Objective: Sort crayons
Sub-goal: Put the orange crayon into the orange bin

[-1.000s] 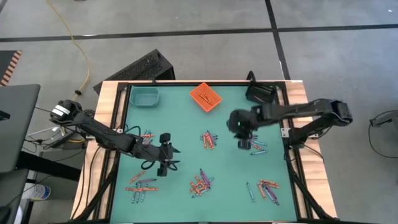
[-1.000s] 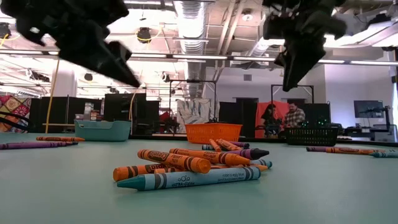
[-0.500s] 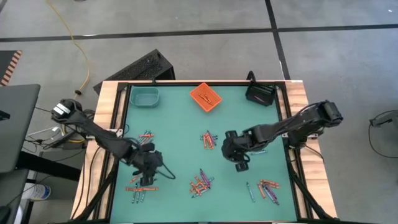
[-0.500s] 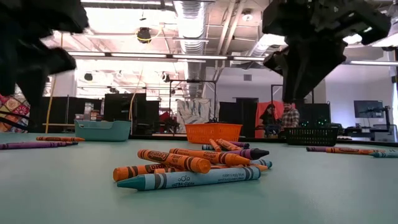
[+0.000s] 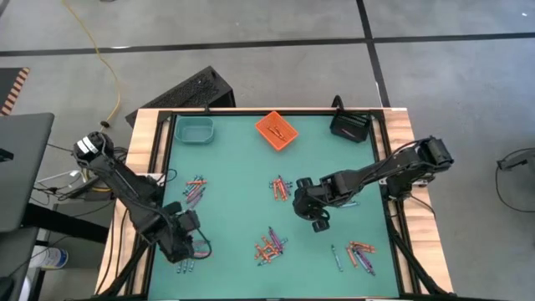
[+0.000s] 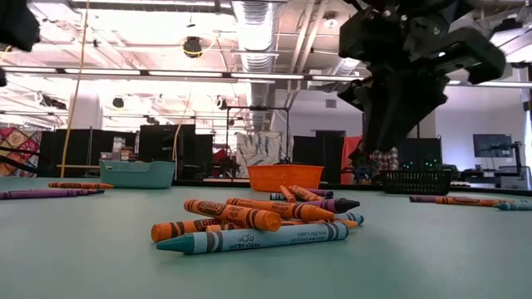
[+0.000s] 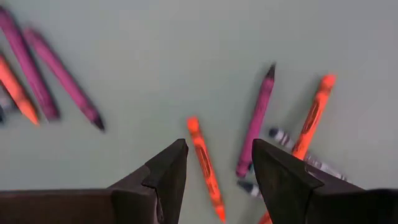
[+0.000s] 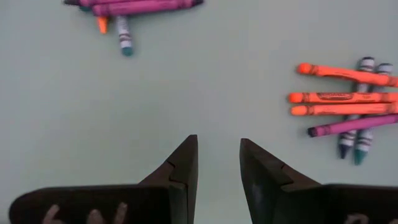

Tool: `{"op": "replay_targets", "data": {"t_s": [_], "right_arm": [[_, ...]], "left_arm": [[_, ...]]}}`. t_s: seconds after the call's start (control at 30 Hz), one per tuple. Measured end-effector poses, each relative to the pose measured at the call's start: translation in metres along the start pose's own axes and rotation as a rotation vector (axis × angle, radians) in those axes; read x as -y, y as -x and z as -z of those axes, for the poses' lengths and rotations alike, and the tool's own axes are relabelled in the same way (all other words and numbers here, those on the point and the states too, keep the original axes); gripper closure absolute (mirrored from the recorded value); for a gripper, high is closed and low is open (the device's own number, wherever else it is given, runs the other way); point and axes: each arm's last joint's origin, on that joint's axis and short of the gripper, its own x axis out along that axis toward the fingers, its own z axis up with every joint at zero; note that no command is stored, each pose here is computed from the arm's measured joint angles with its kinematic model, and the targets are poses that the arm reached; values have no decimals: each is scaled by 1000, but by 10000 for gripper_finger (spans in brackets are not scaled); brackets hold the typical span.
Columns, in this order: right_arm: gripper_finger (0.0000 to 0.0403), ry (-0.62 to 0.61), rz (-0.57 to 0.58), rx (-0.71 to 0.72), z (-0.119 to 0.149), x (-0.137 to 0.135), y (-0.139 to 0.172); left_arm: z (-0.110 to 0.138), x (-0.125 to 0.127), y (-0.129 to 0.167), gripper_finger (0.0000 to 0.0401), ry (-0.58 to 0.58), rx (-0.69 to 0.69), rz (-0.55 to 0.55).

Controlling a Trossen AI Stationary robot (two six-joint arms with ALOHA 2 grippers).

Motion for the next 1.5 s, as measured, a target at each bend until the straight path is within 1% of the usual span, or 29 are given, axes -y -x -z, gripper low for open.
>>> {"op": "replay_targets", "data": {"t_s": [0.13,0.23,0.37,0.53,0.77,0.87,1.07,1.17,1.33,1.5], "right_arm": [[291,-12,7,-1,0,4,0],[291,-14,10,4,0,6,0],[291,-6,11,11,0,6,0],[291,-7,11,10,0,6,0],[291,-11,12,21,-2,6,0],[291,-11,11,24,-2,6,0],[291,-23,10,23,-2,6,0],[291,-28,10,21,-2,6,0],[291,-28,10,21,-2,6,0],[291,-20,5,21,-2,3,0]], "left_arm": [[7,4,-13,232,48,-35,-62],[10,7,-26,232,46,-84,-113],[12,8,-39,232,38,-108,-167],[13,9,-44,232,35,-108,-192],[9,8,-46,235,41,-94,-192],[6,8,-47,255,36,-95,-190],[1,8,-48,328,6,-87,-179],[1,8,-48,352,-7,-78,-175],[0,7,-48,358,-16,-70,-182],[0,7,-52,347,-30,-68,-200]]}}
